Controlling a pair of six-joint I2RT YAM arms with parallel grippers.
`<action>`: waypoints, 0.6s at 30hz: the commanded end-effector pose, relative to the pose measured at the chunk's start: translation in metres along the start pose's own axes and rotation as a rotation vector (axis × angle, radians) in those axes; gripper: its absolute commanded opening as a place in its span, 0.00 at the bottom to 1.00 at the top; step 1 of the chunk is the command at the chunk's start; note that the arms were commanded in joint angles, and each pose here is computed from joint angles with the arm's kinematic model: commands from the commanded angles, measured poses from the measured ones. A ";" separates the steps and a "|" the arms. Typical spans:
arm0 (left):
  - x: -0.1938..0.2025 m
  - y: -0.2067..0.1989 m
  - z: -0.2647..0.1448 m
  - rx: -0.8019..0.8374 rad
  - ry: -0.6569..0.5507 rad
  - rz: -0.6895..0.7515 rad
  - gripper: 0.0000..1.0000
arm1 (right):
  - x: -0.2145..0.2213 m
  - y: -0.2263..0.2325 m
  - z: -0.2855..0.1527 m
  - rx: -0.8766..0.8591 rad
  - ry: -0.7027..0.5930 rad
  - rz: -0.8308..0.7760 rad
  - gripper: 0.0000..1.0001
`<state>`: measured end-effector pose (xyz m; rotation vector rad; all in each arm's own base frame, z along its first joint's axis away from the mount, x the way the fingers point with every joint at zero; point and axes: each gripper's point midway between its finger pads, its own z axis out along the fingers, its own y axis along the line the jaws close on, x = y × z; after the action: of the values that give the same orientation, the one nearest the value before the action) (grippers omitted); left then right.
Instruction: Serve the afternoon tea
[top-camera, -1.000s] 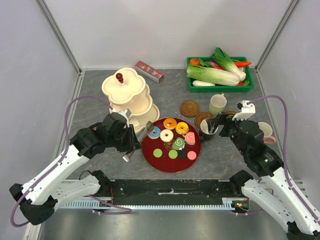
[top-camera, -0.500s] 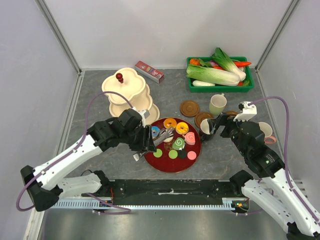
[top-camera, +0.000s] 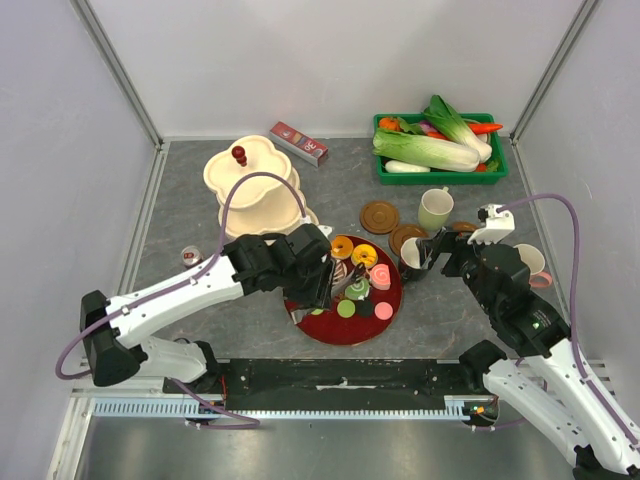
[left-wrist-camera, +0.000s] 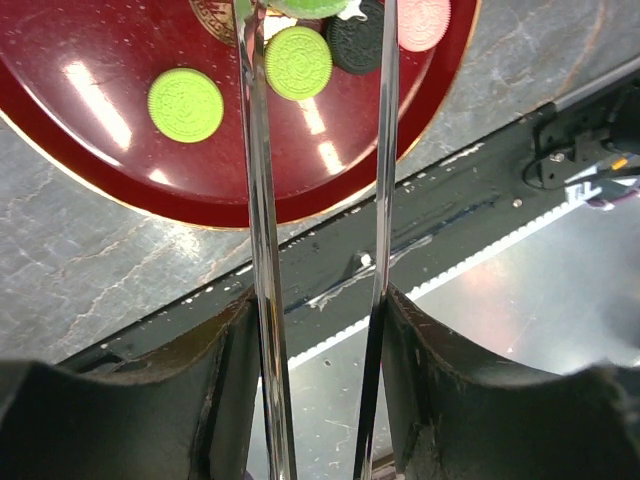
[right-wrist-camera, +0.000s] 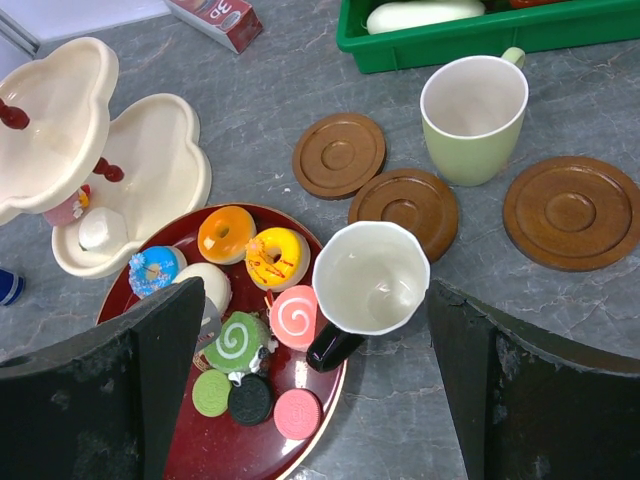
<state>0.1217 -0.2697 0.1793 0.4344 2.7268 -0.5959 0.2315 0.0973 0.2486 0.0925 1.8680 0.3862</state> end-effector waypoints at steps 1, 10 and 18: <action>-0.010 0.004 -0.003 -0.070 -0.033 0.079 0.54 | -0.012 -0.002 -0.005 0.009 -0.043 -0.005 0.98; -0.006 -0.002 0.011 -0.130 0.024 0.173 0.58 | -0.010 -0.003 -0.005 0.013 -0.041 -0.008 0.98; -0.002 -0.003 0.021 -0.159 0.062 0.211 0.59 | -0.010 -0.004 -0.005 0.016 -0.039 -0.013 0.98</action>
<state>0.1227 -0.2779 0.1545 0.6313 2.7626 -0.3288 0.2305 0.0936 0.2515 0.1012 1.8532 0.3765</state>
